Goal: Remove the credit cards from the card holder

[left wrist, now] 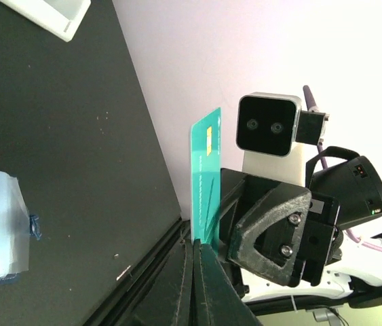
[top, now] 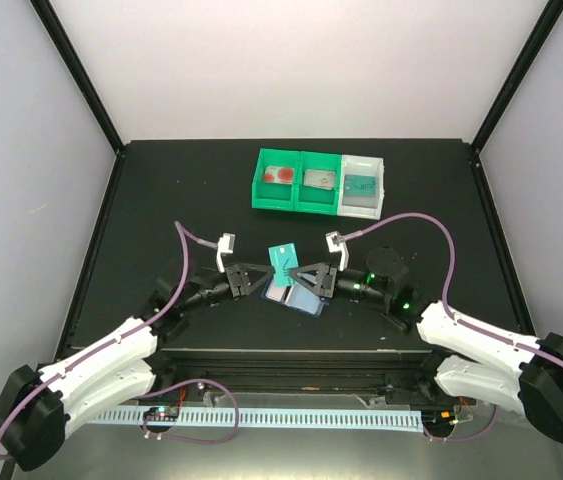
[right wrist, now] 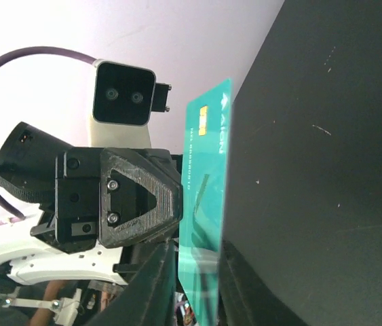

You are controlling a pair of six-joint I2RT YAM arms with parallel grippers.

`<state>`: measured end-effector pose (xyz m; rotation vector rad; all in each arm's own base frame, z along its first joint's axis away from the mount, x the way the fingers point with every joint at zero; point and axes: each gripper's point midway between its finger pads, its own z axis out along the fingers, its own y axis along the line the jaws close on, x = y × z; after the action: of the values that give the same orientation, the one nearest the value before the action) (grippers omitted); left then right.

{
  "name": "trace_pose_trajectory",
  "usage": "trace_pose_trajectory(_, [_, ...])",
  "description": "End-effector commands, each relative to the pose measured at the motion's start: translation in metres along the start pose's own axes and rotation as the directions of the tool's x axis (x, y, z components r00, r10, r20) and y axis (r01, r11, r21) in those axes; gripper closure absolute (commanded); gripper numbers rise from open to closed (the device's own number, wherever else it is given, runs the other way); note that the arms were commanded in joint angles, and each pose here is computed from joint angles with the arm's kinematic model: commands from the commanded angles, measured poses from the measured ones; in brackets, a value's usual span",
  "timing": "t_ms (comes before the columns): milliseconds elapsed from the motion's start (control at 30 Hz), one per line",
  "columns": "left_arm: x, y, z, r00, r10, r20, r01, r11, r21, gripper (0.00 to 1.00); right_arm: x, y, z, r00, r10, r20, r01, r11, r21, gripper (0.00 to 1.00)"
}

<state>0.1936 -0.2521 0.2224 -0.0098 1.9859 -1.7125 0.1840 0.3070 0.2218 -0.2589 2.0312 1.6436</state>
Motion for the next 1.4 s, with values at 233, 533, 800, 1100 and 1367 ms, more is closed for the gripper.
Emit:
trace_pose_trajectory(233, [0.018,-0.015,-0.005,0.98,0.154,-0.124,-0.155,0.988,0.0,0.58,0.016,0.015,-0.016,0.979,-0.187,-0.076,0.186,0.982,-0.023,0.99])
trace_pose_trajectory(533, [0.043,-0.031,-0.034,0.899,0.357,-0.253,-0.364,0.931,0.019,0.3,0.063,0.024,-0.045,0.882,-0.348,-0.317,0.333,0.937,-0.101,0.99])
trace_pose_trajectory(800, [0.069,-0.03,-0.037,0.831,0.382,-0.404,-0.373,0.922,0.105,0.35,0.078,0.038,-0.046,0.85,-0.365,-0.381,0.299,0.928,-0.221,0.99])
trace_pose_trajectory(1100, [0.077,-0.04,-0.034,0.823,0.386,-0.416,-0.321,0.921,0.22,0.75,0.087,0.044,-0.045,0.844,-0.35,-0.407,0.25,0.927,-0.279,0.99])
trace_pose_trajectory(1367, [0.075,-0.039,-0.031,0.825,0.384,-0.416,-0.322,0.923,0.213,0.98,0.082,0.037,-0.042,0.86,-0.329,-0.389,0.254,0.939,-0.233,0.87])
